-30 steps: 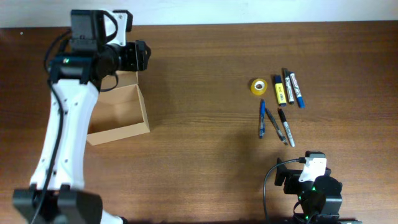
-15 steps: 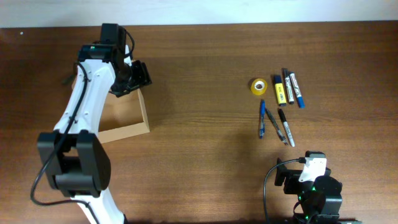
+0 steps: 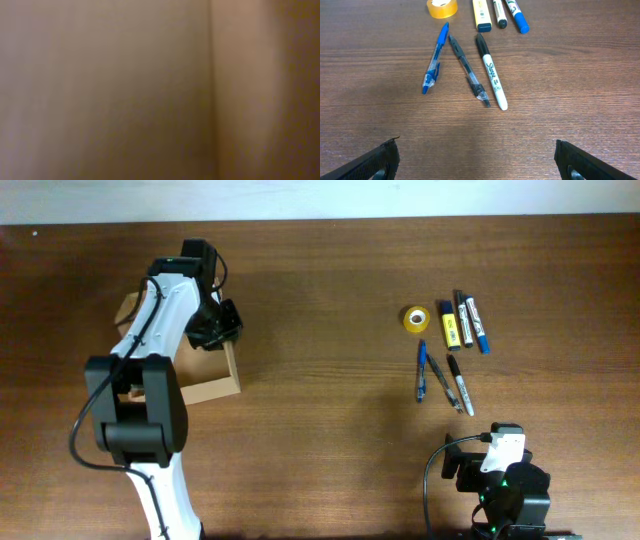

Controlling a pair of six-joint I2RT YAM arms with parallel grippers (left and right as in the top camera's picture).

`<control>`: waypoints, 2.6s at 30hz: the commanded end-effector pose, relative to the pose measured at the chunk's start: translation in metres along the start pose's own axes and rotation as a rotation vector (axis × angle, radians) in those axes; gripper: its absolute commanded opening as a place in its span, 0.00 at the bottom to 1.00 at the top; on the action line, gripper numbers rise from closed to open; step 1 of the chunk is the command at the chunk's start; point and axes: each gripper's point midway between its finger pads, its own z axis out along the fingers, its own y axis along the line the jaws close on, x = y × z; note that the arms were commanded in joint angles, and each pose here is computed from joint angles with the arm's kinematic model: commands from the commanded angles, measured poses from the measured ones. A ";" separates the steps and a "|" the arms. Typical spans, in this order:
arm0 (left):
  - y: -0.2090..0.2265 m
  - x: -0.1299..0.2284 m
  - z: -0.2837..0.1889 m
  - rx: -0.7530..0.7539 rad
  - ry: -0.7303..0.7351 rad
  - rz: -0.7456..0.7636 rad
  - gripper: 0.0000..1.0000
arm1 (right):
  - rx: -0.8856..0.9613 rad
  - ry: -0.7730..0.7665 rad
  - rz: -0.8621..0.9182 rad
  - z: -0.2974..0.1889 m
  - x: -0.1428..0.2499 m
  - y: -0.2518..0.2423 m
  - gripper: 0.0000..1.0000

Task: Pack container

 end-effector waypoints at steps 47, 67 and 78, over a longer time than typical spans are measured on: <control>-0.249 0.095 0.002 0.052 -0.170 0.394 0.02 | 0.003 0.004 0.014 0.002 0.003 -0.001 0.99; -0.261 0.065 -0.055 0.126 -0.249 0.439 0.70 | 0.003 0.004 0.014 0.002 0.003 -0.001 0.99; -0.215 0.023 -0.155 0.167 -0.367 0.382 0.70 | 0.003 0.004 0.014 0.002 0.003 -0.001 0.99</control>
